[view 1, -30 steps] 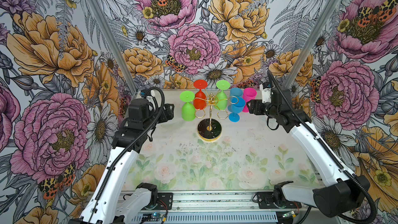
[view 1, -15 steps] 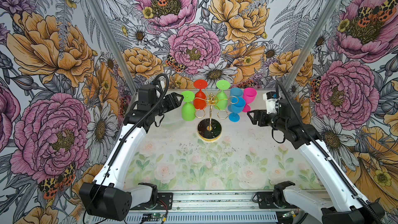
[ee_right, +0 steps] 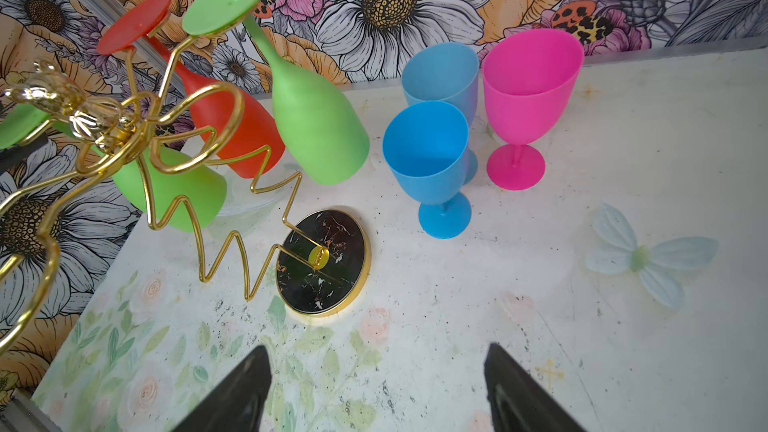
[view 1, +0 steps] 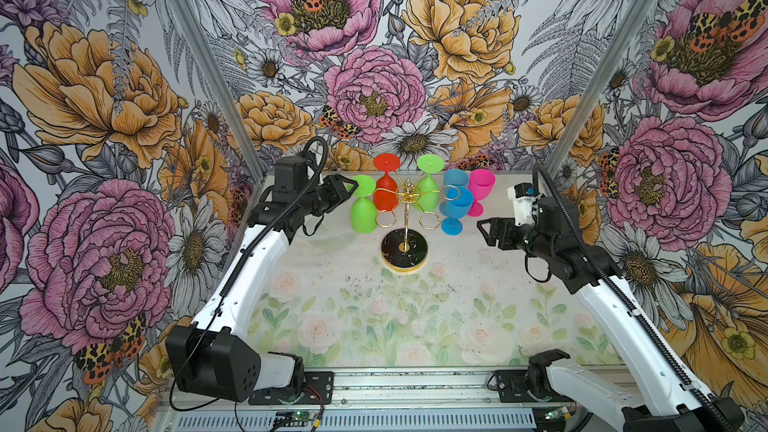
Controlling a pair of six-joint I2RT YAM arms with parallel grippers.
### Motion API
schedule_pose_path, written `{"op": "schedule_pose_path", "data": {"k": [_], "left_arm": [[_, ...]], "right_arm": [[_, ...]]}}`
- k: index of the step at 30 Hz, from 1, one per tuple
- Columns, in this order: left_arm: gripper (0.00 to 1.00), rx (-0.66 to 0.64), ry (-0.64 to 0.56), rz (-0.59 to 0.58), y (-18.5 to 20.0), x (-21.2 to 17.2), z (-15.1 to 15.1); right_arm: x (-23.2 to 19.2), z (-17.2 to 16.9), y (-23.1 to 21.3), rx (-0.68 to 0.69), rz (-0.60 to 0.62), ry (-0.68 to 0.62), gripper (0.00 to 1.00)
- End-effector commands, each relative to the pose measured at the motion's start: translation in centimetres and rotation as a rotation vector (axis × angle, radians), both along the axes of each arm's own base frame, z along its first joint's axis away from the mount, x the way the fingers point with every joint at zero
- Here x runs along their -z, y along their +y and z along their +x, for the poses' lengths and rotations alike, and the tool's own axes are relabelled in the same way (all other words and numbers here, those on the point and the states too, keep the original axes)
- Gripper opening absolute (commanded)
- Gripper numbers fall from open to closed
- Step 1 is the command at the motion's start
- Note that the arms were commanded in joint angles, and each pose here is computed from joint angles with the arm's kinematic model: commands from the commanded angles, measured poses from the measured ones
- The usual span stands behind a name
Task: Take the wine glass off the wine glass rack
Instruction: 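Withdraw the right gripper while the left gripper moves toward the green glasses on the rack, then close the left gripper on the nearer green glass's foot on the rack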
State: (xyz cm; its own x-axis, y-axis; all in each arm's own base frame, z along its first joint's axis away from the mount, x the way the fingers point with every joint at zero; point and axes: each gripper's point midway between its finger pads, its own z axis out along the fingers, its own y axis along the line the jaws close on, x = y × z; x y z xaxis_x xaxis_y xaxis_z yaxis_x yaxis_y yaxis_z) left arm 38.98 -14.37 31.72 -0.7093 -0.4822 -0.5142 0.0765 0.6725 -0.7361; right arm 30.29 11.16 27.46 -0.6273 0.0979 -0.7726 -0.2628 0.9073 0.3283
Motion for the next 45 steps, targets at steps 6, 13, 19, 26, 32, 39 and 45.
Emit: {"op": "schedule_pose_path", "data": {"k": [6,13,19,26,32,39,45], "left_arm": [[0.42,0.019,-0.016,-0.066,-0.5,-1.7,0.3],[0.3,0.013,-0.003,-0.088,-0.4,-1.7,0.3],[0.24,0.008,-0.005,-0.093,-0.1,-1.9,0.0],[0.15,0.009,-0.009,-0.103,0.0,-2.2,-0.2],[0.1,0.013,-0.013,-0.118,-0.1,-2.5,-0.2],[0.05,0.028,-0.014,-0.147,-0.5,-3.1,-0.5],[0.0,0.05,-0.009,-0.182,-0.9,-3.6,-0.7]], "right_arm": [[-0.7,-0.2,0.1,-0.002,0.016,-0.028,0.81],[-0.7,-0.2,0.1,-0.001,0.014,-0.029,0.81],[-0.7,-0.1,0.0,0.002,0.016,-0.026,0.81],[-0.7,-0.1,0.0,0.005,0.015,-0.026,0.81],[-0.7,-0.1,0.0,0.006,0.015,-0.027,0.81],[-0.6,-0.1,0.0,0.006,0.013,-0.025,0.81],[-0.5,-0.1,-0.1,0.008,0.011,-0.024,0.81]]}}
